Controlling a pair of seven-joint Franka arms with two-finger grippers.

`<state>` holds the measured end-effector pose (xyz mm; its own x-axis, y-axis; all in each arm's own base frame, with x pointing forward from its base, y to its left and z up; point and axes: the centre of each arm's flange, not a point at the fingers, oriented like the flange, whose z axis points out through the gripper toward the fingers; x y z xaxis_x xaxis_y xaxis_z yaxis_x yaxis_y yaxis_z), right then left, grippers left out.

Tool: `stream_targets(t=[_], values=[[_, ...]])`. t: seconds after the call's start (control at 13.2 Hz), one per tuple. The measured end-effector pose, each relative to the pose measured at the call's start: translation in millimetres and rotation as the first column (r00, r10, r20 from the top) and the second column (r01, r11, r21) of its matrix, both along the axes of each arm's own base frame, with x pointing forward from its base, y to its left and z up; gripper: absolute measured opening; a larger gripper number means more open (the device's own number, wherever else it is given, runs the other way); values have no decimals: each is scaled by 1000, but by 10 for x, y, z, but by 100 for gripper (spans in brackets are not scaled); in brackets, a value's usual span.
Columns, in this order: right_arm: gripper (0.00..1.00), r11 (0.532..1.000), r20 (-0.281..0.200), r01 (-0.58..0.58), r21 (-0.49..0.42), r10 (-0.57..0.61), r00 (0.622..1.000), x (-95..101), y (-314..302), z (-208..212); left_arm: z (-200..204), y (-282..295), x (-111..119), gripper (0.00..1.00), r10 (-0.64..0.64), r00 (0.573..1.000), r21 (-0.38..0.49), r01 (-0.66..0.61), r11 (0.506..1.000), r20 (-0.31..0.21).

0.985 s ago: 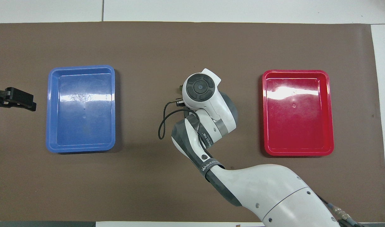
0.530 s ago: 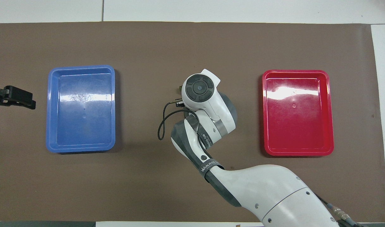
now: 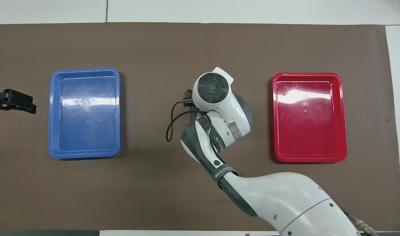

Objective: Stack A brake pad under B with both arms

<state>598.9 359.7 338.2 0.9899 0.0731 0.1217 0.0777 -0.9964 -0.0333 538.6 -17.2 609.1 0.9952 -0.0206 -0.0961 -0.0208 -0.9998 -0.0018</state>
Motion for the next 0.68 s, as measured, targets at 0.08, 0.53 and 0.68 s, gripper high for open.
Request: stream_targets(t=[0.08, 0.53, 0.68], values=[[100, 999, 3, 39, 0, -39, 999, 112, -258, 202, 0, 0, 0, 100, 0, 1000, 0, 0, 1000, 0], [100, 973, -84, 200, -112, -210, 974, 342, -2321, 1239, 0, 1, 0, 100, 0, 1000, 0, 0, 1000, 0], [100, 964, -161, 229, -135, -250, 955, 185, -2755, 1347, 0, 1, 0, 100, 0, 1000, 0, 0, 1000, 0]])
